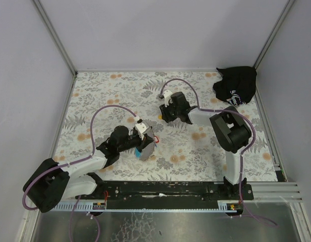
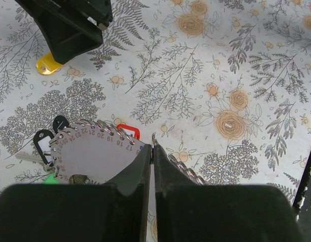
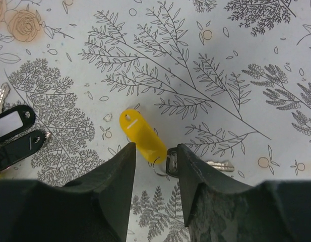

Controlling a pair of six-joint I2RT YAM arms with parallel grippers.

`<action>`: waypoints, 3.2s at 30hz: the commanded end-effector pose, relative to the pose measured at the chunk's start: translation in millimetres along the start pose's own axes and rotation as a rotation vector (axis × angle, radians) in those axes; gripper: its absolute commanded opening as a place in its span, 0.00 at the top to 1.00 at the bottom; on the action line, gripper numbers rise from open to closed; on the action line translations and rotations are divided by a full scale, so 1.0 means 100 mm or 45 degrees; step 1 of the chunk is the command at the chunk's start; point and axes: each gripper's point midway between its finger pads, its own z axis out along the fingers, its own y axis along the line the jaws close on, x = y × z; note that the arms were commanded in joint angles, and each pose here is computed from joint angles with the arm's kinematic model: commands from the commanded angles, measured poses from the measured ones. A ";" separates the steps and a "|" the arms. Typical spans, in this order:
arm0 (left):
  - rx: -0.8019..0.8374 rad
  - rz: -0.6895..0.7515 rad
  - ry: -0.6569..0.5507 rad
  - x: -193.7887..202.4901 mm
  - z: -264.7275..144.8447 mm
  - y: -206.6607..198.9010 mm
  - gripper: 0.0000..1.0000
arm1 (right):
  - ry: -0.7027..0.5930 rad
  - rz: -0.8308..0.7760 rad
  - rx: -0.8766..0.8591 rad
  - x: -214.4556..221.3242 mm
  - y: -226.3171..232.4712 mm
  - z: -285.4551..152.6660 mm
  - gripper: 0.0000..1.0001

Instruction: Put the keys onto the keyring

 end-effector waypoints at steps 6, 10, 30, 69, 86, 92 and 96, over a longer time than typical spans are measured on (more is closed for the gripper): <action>0.009 0.052 -0.067 -0.16 0.02 0.00 1.00 | 0.101 0.052 0.007 0.12 0.03 -0.12 0.63; 0.046 0.062 -0.078 -0.18 0.01 -0.06 1.00 | 0.202 0.124 -0.003 0.36 0.12 -0.34 0.69; 0.058 0.055 -0.072 -0.16 0.00 -0.08 1.00 | 0.317 -0.007 0.081 0.69 0.57 -1.22 0.61; 0.055 0.046 -0.061 -0.17 0.01 -0.07 1.00 | 0.377 -0.181 0.227 0.82 0.43 -0.83 0.72; 0.050 0.045 -0.067 -0.18 0.00 -0.07 1.00 | 0.203 0.002 0.046 0.35 0.61 -1.11 1.00; 0.054 0.045 -0.071 -0.19 -0.01 -0.08 1.00 | 0.148 0.188 -0.074 0.28 0.61 -1.22 1.00; 0.058 0.044 -0.076 -0.21 -0.01 -0.09 1.00 | 0.135 0.306 -0.116 0.36 0.54 -1.21 1.00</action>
